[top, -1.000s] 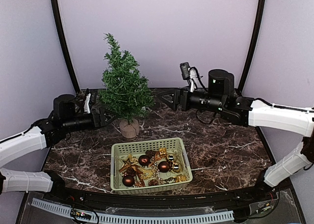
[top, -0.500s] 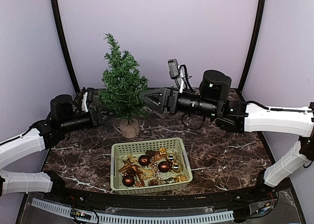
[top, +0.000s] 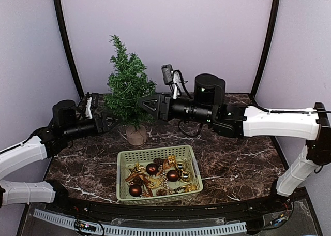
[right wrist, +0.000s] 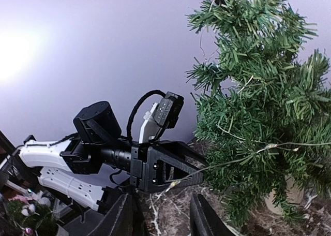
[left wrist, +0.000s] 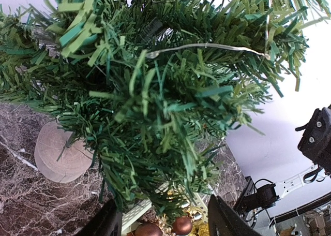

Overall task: Decorate the small christmas tree
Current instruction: Wrap the side of the string light in the gap of the branches.

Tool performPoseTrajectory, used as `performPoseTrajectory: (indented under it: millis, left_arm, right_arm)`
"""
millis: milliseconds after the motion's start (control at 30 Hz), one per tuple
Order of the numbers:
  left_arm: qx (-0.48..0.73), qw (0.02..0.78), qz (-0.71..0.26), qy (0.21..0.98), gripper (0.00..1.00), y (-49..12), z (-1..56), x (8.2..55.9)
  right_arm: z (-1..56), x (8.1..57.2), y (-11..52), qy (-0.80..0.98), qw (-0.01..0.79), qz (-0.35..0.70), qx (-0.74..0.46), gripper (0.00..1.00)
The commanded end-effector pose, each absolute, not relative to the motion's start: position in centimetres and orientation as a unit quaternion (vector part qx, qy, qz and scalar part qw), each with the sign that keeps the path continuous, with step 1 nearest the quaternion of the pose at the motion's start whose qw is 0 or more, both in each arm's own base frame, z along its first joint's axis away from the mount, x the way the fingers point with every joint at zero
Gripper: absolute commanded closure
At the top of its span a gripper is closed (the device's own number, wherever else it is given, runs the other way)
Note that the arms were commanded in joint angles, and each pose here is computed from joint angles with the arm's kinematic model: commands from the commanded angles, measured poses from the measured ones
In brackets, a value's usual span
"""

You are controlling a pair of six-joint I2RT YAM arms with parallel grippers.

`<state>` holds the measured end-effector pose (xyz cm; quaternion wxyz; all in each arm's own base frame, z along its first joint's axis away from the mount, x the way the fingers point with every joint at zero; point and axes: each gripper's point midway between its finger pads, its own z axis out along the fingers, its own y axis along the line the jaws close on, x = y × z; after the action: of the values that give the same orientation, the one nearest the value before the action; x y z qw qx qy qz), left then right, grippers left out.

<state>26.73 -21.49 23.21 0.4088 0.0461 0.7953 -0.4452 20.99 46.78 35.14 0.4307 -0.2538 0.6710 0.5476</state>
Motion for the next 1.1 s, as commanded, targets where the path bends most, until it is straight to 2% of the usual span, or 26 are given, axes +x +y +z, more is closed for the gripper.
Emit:
performPoseTrajectory:
  millis: [0, 67, 167, 367, 500, 567, 733, 833, 1067]
  left_arm:
    - [0.057, 0.411, -0.44, 0.796, 0.42, -21.6, 23.0, 26.5]
    - [0.057, 0.411, -0.439, 0.797, 0.42, -21.5, 22.9, 26.5]
    - [0.052, 0.41, -0.434, 0.801, 0.44, -21.4, 22.5, 26.6]
    - [0.039, 0.385, -0.431, 0.815, 0.54, -21.6, 20.9, 27.0]
    - [0.038, 0.387, -0.431, 0.815, 0.56, -21.7, 20.9, 27.2]
    - [0.036, 0.389, -0.43, 0.814, 0.62, -21.7, 20.9, 27.3]
    - [0.028, 0.401, -0.442, 0.802, 0.89, -21.6, 21.4, 27.4]
    - [0.023, 0.403, -0.448, 0.797, 1.0, -21.6, 21.6, 27.4]
    - [0.005, 0.421, -0.413, 0.808, 1.0, -20.3, 21.3, 28.0]
  right_arm:
    - [37.1, 21.0, 47.5, 0.656, 0.448, 0.553, -0.252, 0.75]
    - [37.0, 21.0, 47.6, 0.657, 0.448, 0.552, -0.253, 0.88]
    - [37.1, 21.3, 47.3, 0.66, 0.457, 0.542, -0.248, 1.0]
    - [36.2, 22.5, 44.3, 0.682, 0.494, 0.495, -0.215, 1.0]
    - [33.4, 23.5, 42.4, 0.72, 0.496, 0.442, -0.199, 1.0]
    - [31.6, 24.3, 41.4, 0.74, 0.49, 0.421, -0.189, 1.0]
    - [28.8, 26.4, 39.5, 0.761, 0.464, 0.424, -0.163, 1.0]
    - [27.8, 27.6, 38.9, 0.763, 0.456, 0.432, -0.151, 1.0]
    - [24.3, 29.1, 38.6, 0.783, 0.424, 0.433, -0.144, 1.0]
